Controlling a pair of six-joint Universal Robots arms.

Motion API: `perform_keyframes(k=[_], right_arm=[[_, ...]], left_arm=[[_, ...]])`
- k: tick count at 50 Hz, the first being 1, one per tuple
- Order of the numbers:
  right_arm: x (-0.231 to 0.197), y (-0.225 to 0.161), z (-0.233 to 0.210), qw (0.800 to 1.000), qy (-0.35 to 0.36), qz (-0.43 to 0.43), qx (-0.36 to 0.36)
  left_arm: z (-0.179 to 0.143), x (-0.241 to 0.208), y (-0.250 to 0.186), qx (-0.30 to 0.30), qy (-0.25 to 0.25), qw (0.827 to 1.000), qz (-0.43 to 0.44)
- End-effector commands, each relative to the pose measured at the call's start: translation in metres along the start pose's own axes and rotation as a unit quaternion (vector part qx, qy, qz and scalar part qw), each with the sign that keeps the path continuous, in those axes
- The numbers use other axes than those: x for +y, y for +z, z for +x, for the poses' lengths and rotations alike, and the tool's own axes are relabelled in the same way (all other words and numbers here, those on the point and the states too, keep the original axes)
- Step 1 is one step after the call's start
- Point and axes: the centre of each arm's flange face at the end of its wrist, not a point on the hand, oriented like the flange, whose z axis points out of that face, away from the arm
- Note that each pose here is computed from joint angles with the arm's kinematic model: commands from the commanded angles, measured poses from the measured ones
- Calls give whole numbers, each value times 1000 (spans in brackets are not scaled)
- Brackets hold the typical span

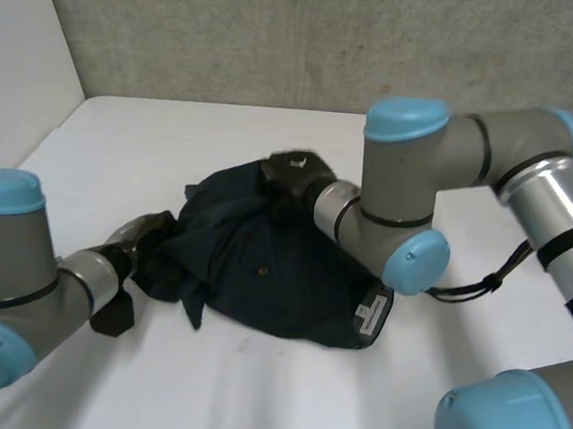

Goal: Fold the laundry.

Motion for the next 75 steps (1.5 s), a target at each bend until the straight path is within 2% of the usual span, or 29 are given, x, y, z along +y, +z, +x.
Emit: perform_keyframes(k=[1,8,16,20,26,28,32,37,39,42,43,44,46,47,48,49,51,52,53,54,58,59,62,63,65,66,69,70,75], right_arm=[[-51,-36,13,997,-73,20,30],[-95,-101,21,987,-151,4,58],[-133,-188,16,962,-248,9,118],[-123,-202,11,953,-280,-25,112],[-96,-193,10,954,-279,-73,89],[-68,-171,17,955,-263,-116,73],[-37,-133,28,952,-256,-147,78],[-46,-97,50,952,-250,-86,152],[-68,-82,62,949,-250,-20,193],[-98,-73,71,938,-255,58,227],[-121,-70,75,928,-254,117,247],[-134,-71,76,921,-253,150,256],[-160,-74,78,903,-252,216,275],[-181,-79,80,882,-252,270,294],[-189,-81,81,872,-253,291,301],[-195,-83,81,864,-253,307,309],[-210,-93,80,847,-255,338,321],[-213,-97,79,846,-254,340,323],[-213,-99,78,847,-255,337,322],[-213,-102,77,849,-255,333,321],[-190,-104,71,876,-255,282,296],[-185,-104,71,880,-254,273,294],[-156,-99,68,900,-256,227,271],[-148,-98,67,905,-255,215,265],[-132,-98,63,915,-252,189,252],[-112,-99,61,926,-249,154,239],[-78,-101,57,941,-239,93,218],[-51,-101,53,951,-230,45,201],[12,-110,37,963,-211,-58,158]], left_arm=[[20,-62,-13,-12,18,993,114],[49,-123,-75,16,51,979,196],[68,-141,-129,43,200,961,185],[69,-127,-129,51,254,955,145],[49,-91,-88,42,285,956,50],[42,-82,-67,44,292,955,25],[41,-87,-26,42,311,949,38],[63,-104,14,44,336,935,108],[70,-119,24,40,341,927,148],[85,-159,36,38,343,903,256],[91,-171,36,39,344,892,291],[101,-197,33,40,343,866,361],[111,-220,27,45,339,836,429],[115,-229,25,47,335,822,457],[121,-244,18,47,326,797,506],[124,-252,14,45,319,784,530],[127,-266,4,36,303,766,566],[130,-274,-8,31,292,756,585],[130,-278,-13,27,288,755,589],[130,-281,-17,23,285,754,591],[123,-267,-15,20,287,786,548],[117,-255,-9,17,288,805,518],[106,-234,1,12,289,833,471],[100,-220,3,9,291,848,442],[94,-206,4,5,294,861,416],[86,-190,5,2,295,873,387],[75,-161,8,-3,298,893,337],[65,-138,11,-9,300,906,298],[38,-73,12,-22,310,932,188]])
